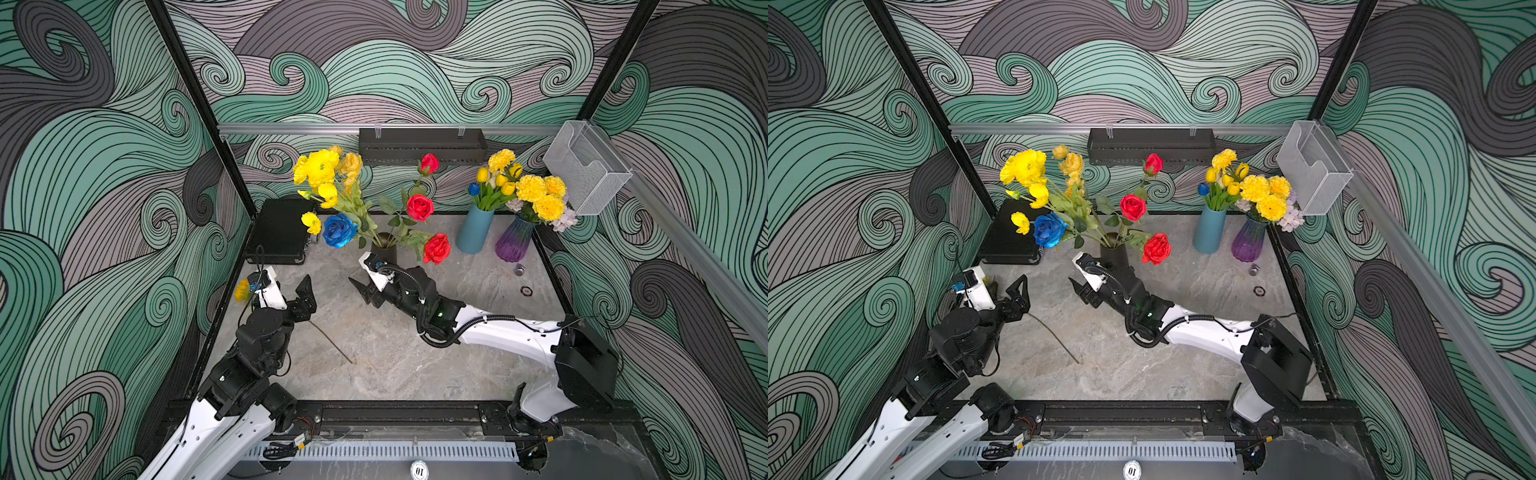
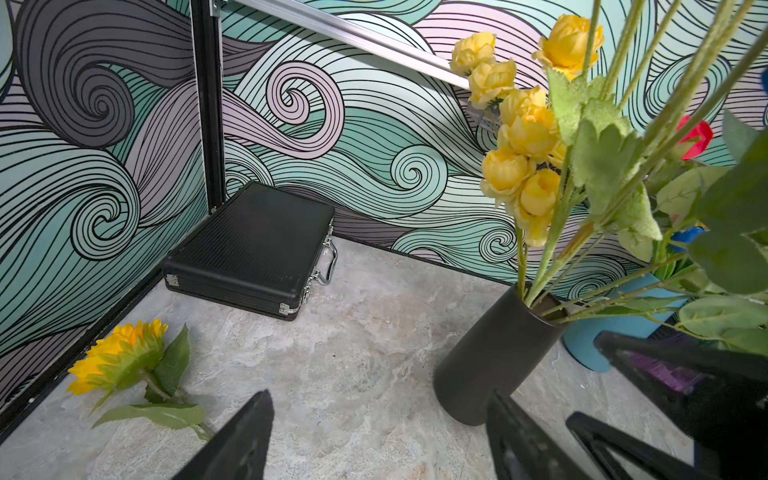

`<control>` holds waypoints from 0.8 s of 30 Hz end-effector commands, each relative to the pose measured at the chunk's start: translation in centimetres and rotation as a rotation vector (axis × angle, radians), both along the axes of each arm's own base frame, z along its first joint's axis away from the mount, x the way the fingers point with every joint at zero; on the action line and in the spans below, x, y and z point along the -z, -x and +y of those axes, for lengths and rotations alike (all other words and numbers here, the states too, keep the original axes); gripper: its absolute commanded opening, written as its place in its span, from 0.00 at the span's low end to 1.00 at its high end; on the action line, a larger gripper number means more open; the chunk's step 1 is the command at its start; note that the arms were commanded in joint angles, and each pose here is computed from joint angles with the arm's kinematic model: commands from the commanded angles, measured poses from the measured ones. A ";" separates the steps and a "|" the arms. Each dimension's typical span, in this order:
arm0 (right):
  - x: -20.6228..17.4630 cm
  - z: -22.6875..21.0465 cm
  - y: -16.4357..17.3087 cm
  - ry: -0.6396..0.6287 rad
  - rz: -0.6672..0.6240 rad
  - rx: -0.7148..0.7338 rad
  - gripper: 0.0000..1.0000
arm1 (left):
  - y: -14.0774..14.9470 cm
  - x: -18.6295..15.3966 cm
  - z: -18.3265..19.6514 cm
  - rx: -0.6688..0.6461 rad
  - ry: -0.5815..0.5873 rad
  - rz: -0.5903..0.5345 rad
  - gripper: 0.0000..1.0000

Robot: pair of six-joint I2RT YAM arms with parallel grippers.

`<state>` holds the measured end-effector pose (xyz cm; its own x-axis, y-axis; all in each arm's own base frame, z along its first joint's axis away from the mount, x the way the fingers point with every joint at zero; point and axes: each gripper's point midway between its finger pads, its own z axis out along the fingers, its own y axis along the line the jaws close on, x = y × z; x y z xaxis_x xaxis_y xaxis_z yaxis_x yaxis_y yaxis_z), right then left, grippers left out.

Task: Pick out yellow flowers from the vase
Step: Pick up the flower from the vase.

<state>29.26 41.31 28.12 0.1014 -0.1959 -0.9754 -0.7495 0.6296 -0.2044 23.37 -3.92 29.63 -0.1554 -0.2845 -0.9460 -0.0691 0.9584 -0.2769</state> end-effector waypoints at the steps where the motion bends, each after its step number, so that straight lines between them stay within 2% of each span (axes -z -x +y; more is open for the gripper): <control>1: -4.3 -0.2 -1.6 -0.080 -0.119 0.047 0.75 | 0.1 -0.6 0.6 -0.033 0.021 -0.025 0.79; 8: -5.2 -0.7 -3.6 -0.101 -0.155 0.115 0.78 | -0.4 -0.3 0.0 -0.015 0.012 -0.006 0.79; 19: -4.6 -2.3 -6.6 -0.085 -0.194 0.250 0.74 | -0.6 0.0 -0.2 -0.010 0.003 0.007 0.79; 21: -4.2 -2.5 -7.1 -0.089 -0.179 0.241 0.75 | -0.7 0.1 -0.2 -0.010 0.002 0.011 0.79; 24: -3.5 -1.4 -6.7 -0.078 -0.141 0.135 0.76 | -0.7 0.1 -0.3 -0.007 0.000 0.012 0.79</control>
<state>35.86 39.52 29.99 0.1923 -0.1835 -0.9640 -0.5851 0.7673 -0.2627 23.93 -4.25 28.91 -0.1794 -0.2705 -0.9459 -0.0791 0.9623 -0.2602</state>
